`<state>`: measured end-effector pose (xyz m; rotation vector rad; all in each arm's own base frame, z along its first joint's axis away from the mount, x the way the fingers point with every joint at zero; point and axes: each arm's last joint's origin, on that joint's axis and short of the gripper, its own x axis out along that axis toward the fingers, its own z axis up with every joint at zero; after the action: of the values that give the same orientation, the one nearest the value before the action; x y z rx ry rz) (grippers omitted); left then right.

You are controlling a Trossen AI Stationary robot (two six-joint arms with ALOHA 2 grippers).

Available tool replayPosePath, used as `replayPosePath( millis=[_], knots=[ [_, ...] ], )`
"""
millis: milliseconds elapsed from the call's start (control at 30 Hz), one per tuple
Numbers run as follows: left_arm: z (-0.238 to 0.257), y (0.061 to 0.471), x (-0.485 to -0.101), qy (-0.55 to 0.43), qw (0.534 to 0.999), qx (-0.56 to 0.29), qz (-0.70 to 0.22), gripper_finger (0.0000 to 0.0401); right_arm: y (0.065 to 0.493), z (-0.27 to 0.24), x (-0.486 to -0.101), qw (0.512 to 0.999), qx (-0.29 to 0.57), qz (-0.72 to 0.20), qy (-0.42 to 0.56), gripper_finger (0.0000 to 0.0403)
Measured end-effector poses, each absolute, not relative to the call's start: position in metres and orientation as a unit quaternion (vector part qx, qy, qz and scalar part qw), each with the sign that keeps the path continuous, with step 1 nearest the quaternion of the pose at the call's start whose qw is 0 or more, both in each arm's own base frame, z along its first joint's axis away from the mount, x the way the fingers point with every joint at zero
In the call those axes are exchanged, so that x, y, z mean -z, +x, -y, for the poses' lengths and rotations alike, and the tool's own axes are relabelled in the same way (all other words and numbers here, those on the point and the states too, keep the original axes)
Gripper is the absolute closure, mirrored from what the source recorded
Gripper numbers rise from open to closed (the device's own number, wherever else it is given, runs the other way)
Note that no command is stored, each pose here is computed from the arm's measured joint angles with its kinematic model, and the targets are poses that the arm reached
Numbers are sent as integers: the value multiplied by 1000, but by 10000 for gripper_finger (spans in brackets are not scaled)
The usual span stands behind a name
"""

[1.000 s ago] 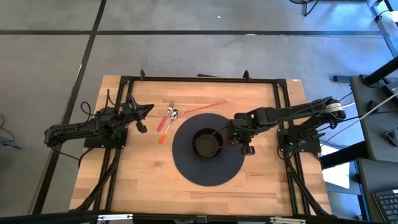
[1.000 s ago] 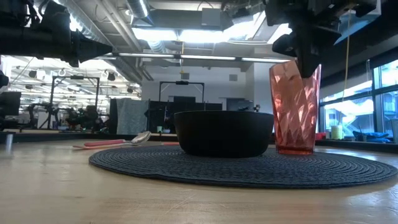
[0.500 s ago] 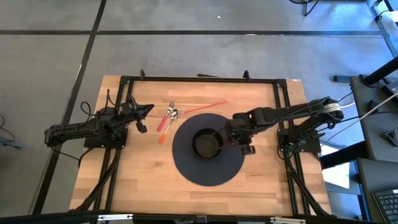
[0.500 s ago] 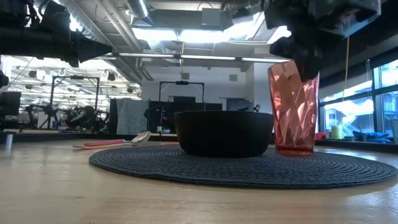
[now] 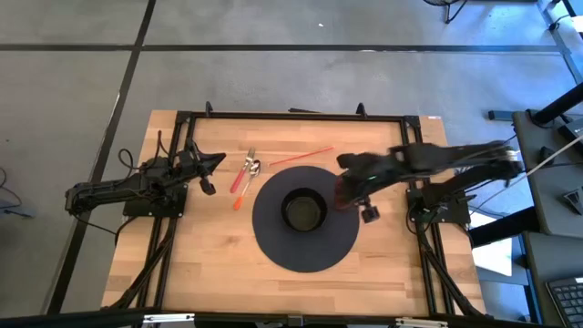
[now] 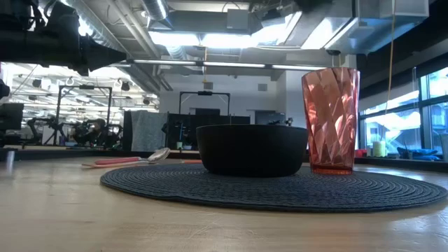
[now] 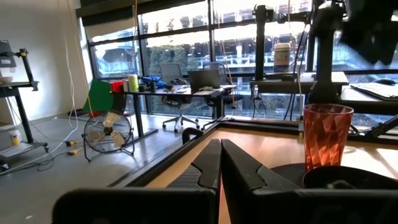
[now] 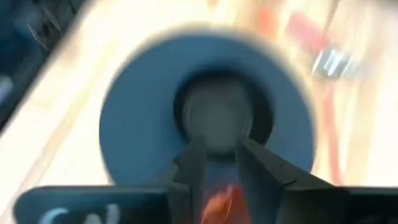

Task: Pick & Place Utensil
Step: Put the orange straw on the brown cup

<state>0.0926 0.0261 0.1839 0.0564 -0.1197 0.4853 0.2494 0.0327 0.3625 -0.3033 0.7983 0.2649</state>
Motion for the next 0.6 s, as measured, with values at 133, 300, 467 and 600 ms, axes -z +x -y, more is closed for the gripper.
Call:
replayPosePath(
  millis=[133,300,467,600],
  knots=[
    [-26,93,-182,29,969,-240,52,397,221,-23,-382,948,-122,-254,-148,356],
    [-26,93,-182,29,969,-240,51,393,183,-12,-373,975,-111,-150,-119,395],
    [-27,92,-184,27,966,-250,60,395,166,-5,-327,985,-116,-80,-105,399],
    [-27,92,-184,27,965,-254,60,394,156,-1,-292,987,-127,-44,-93,398]
  ],
)
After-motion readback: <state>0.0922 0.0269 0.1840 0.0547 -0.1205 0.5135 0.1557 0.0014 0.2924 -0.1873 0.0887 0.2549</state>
